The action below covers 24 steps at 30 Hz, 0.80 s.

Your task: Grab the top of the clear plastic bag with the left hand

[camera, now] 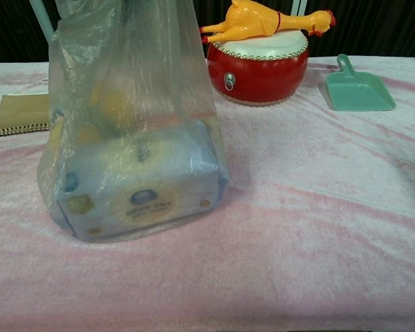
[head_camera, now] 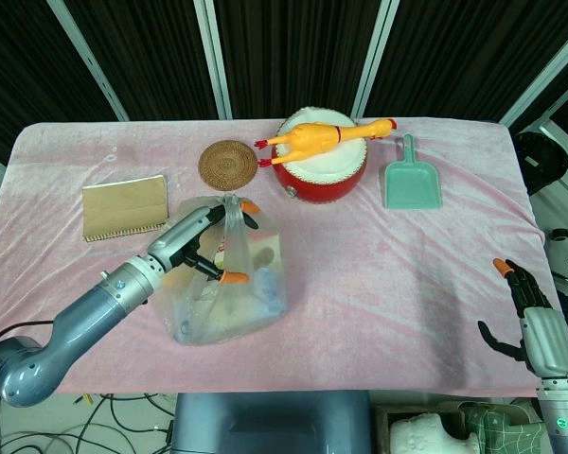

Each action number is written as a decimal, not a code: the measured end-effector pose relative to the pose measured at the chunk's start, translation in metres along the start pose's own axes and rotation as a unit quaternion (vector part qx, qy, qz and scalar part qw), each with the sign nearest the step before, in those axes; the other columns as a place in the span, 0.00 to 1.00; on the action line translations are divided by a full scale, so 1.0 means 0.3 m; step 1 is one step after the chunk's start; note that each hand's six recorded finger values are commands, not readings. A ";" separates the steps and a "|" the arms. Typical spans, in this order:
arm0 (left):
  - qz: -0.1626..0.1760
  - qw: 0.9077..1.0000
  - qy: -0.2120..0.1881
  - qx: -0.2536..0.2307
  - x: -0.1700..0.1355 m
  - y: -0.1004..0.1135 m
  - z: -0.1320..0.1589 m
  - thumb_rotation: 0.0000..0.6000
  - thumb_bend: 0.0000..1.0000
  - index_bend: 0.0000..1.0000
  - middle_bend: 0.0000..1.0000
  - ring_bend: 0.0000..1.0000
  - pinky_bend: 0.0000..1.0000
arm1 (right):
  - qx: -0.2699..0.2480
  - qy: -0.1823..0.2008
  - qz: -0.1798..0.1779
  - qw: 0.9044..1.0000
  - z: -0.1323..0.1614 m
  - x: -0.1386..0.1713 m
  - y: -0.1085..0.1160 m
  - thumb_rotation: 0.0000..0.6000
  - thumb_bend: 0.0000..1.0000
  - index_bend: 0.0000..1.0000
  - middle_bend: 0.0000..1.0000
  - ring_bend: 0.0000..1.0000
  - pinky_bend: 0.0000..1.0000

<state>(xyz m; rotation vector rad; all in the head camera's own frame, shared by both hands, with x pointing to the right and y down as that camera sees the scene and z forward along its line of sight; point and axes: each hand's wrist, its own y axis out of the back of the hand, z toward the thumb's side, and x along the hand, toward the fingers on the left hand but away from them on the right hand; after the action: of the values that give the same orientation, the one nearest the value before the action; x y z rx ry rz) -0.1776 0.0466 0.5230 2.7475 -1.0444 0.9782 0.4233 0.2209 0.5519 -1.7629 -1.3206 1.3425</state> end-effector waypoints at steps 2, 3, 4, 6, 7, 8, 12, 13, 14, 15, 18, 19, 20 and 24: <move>0.001 1.000 -0.014 -0.010 0.014 -0.017 0.009 1.00 0.00 0.18 0.27 0.17 0.22 | 0.000 0.001 0.000 1.000 0.001 0.000 0.000 1.00 0.29 0.00 0.00 0.00 0.18; 0.002 1.000 -0.020 -0.013 0.019 -0.024 0.012 1.00 0.00 0.18 0.27 0.17 0.22 | 0.000 0.001 0.000 1.000 0.001 0.000 0.001 1.00 0.29 0.00 0.00 0.00 0.18; 0.002 0.999 -0.028 -0.018 0.027 -0.034 0.016 1.00 0.00 0.18 0.27 0.17 0.22 | 0.000 0.001 0.000 1.000 0.001 0.000 0.001 1.00 0.29 0.00 0.00 0.00 0.18; 0.004 0.999 -0.040 -0.028 0.036 -0.048 0.023 1.00 0.00 0.18 0.27 0.17 0.22 | 0.000 0.001 0.000 1.000 0.000 0.000 0.000 1.00 0.29 0.00 0.00 0.00 0.18; 0.006 0.998 -0.048 -0.036 0.042 -0.056 0.028 1.00 0.00 0.18 0.27 0.17 0.22 | 0.000 0.001 0.000 1.000 0.000 0.000 0.001 1.00 0.29 0.00 0.00 0.00 0.18; 0.007 0.998 -0.055 -0.042 0.046 -0.061 0.033 1.00 0.00 0.18 0.27 0.17 0.22 | 0.000 0.001 0.000 1.000 0.000 0.000 0.000 1.00 0.29 0.00 0.00 0.00 0.18; 0.011 0.994 -0.081 -0.070 0.061 -0.085 0.059 1.00 0.00 0.18 0.27 0.17 0.22 | 0.001 0.002 0.001 1.000 0.001 0.000 0.000 1.00 0.29 0.00 0.00 0.00 0.18; 0.012 0.993 -0.090 -0.079 0.064 -0.093 0.068 1.00 0.00 0.18 0.27 0.17 0.22 | 0.001 0.001 0.000 1.000 0.001 0.000 0.000 1.00 0.29 0.00 0.00 0.00 0.18; 0.013 0.992 -0.095 -0.087 0.067 -0.099 0.074 1.00 0.00 0.18 0.27 0.17 0.22 | 0.001 0.001 0.001 1.000 0.001 0.000 0.000 1.00 0.29 0.00 0.00 0.00 0.18; 0.013 0.990 -0.100 -0.095 0.068 -0.105 0.080 1.00 0.00 0.18 0.27 0.17 0.22 | 0.000 0.001 0.000 1.000 0.001 0.000 0.000 1.00 0.29 0.00 0.00 0.00 0.18; 0.011 0.986 -0.116 -0.122 0.067 -0.119 0.102 1.00 0.00 0.18 0.27 0.17 0.22 | 0.000 0.001 0.000 1.000 0.001 0.001 0.000 1.00 0.29 0.00 0.00 0.00 0.18; 0.012 0.983 -0.124 -0.134 0.065 -0.121 0.112 1.00 0.00 0.18 0.27 0.17 0.22 | 0.000 0.001 0.001 1.000 0.001 0.001 0.000 1.00 0.29 0.00 0.00 0.00 0.18; 0.014 0.981 -0.130 -0.143 0.062 -0.121 0.119 1.00 0.00 0.18 0.27 0.17 0.22 | 0.000 0.001 0.001 1.000 0.001 0.001 0.000 1.00 0.29 0.00 0.00 0.00 0.18; 0.033 0.970 -0.165 -0.175 0.041 -0.097 0.163 1.00 0.00 0.18 0.27 0.18 0.24 | 0.000 0.002 0.001 1.000 0.002 0.001 -0.001 1.00 0.29 0.00 0.00 0.00 0.18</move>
<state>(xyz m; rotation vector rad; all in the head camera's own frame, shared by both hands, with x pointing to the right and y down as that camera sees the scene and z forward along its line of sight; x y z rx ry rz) -0.1261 0.0497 0.4960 2.6362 -1.2194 0.2990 0.4226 0.2211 0.5517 -1.7670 -1.3153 1.3392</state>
